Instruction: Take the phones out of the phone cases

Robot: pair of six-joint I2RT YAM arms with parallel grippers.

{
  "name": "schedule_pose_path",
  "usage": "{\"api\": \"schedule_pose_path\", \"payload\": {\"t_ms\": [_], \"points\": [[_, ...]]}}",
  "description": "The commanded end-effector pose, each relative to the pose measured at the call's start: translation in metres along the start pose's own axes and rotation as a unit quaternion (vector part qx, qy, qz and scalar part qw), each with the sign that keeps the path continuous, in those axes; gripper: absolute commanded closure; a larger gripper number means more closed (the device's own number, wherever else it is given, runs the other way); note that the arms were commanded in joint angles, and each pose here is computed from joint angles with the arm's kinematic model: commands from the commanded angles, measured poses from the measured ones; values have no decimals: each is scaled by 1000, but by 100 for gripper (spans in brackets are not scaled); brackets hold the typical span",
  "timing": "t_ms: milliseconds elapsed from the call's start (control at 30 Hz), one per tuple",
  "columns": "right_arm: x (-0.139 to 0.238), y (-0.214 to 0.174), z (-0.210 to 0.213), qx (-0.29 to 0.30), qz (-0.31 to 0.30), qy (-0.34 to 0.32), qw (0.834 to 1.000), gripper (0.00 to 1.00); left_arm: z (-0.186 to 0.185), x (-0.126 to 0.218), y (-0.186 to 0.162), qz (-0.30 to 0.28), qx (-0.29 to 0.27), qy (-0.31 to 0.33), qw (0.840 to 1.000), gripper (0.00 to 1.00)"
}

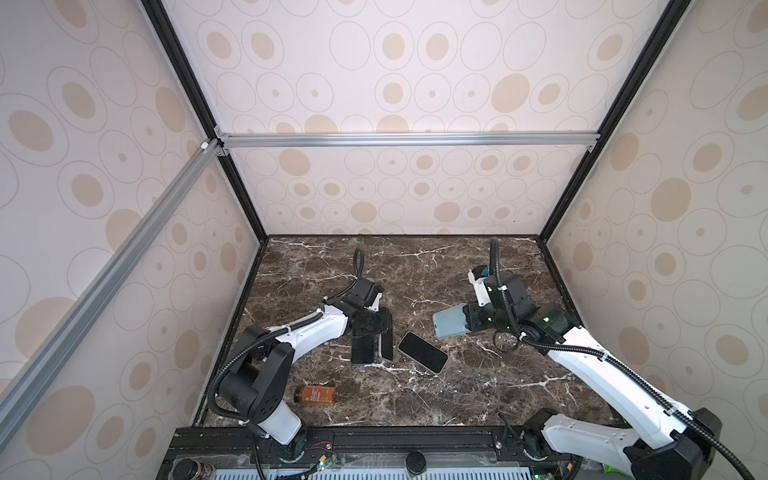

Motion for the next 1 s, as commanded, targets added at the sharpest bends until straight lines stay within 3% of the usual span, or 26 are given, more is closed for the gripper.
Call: {"api": "schedule_pose_path", "payload": {"t_ms": [0, 967], "points": [[3, -10, 0, -6, 12, 2, 1000, 100, -14, 4, 5, 26, 22, -16, 999, 100], [4, -12, 2, -8, 10, 10, 1000, 100, 11, -25, 3, 33, 66, -19, 997, 100]]}}
Point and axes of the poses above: each gripper's point midway between its finger pads, its own x axis back along the fingers, its own z axis along the line the jaws close on, y = z × x, the point moved 3 cm from there along x, back along the fingers, and after that the axes turned 14 degrees about x, right-handed, at the moved point
